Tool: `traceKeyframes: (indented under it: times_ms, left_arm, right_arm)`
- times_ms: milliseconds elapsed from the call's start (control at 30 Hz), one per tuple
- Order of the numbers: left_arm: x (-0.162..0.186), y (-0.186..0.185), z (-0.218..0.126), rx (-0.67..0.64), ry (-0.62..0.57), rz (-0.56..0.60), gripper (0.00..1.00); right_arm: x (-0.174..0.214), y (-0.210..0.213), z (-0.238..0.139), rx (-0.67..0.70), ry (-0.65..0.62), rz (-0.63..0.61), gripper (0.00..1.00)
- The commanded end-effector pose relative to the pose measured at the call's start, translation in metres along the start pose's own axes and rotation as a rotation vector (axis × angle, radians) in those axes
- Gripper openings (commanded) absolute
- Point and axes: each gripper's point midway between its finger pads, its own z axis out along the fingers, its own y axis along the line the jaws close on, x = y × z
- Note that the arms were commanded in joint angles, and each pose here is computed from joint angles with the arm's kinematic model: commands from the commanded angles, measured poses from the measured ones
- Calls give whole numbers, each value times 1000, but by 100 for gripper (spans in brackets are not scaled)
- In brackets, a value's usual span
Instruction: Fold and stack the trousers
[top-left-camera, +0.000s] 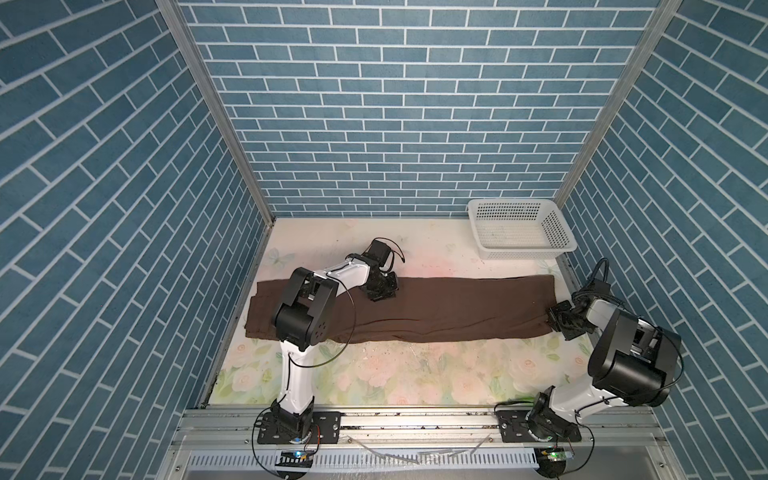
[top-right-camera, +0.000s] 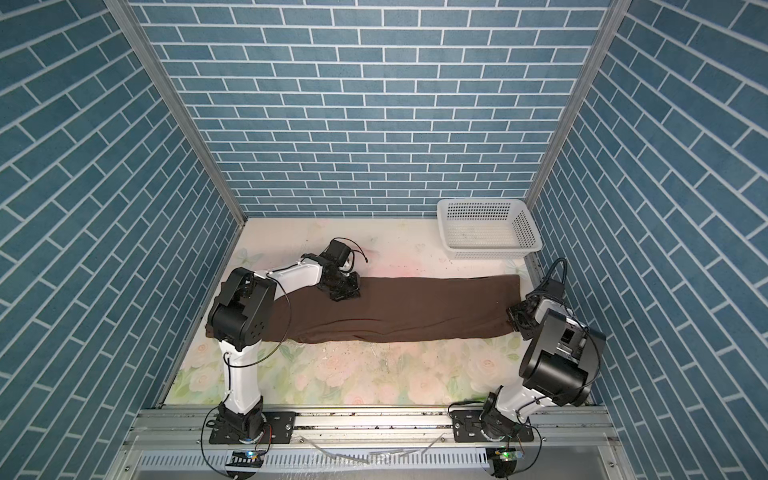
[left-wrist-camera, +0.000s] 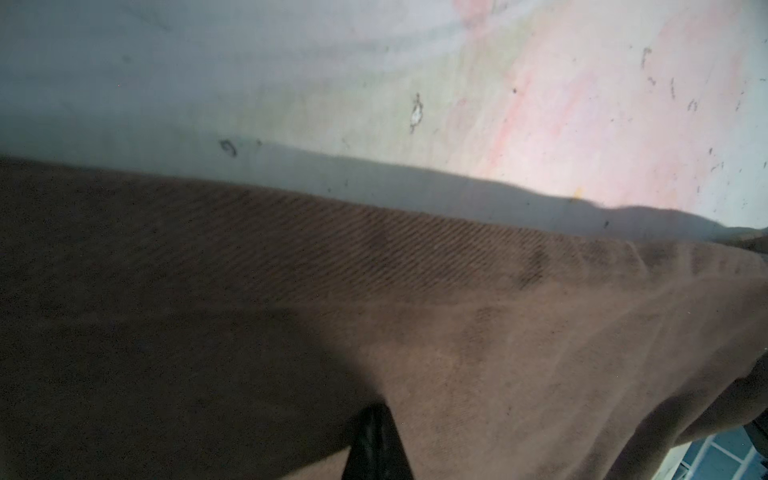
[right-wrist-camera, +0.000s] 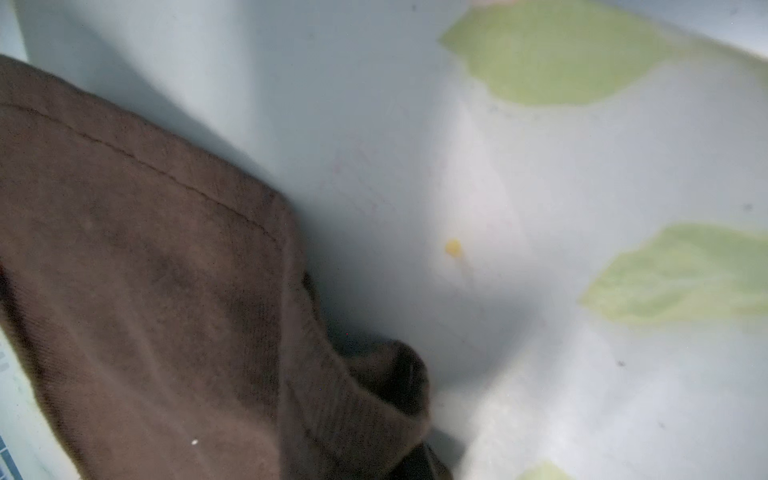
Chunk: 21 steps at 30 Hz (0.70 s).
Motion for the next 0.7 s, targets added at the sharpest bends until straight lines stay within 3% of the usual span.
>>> traceKeyframes:
  times_ms: [0,167,267,367,667]
  left_arm:
    - [19,33,28,-89,68,-37,7]
    - [19,33,29,-85,70,-42,6]
    - [19,31,28,-79,69,-43,6]
    - [18,28,28,-71,69,-45,7]
    - [19,29,32,-62,79,-59,7]
  right_arm:
    - [2,-11,-5,72,-6,34,0]
    - [-1,-11,-26,118,-14,-52,0]
    - [3,-15,-40,142,-28,-69,20]
    - [11,-18,-46,135,-17,-66,29]
    - [43,-37,-29,131,42,-6,35]
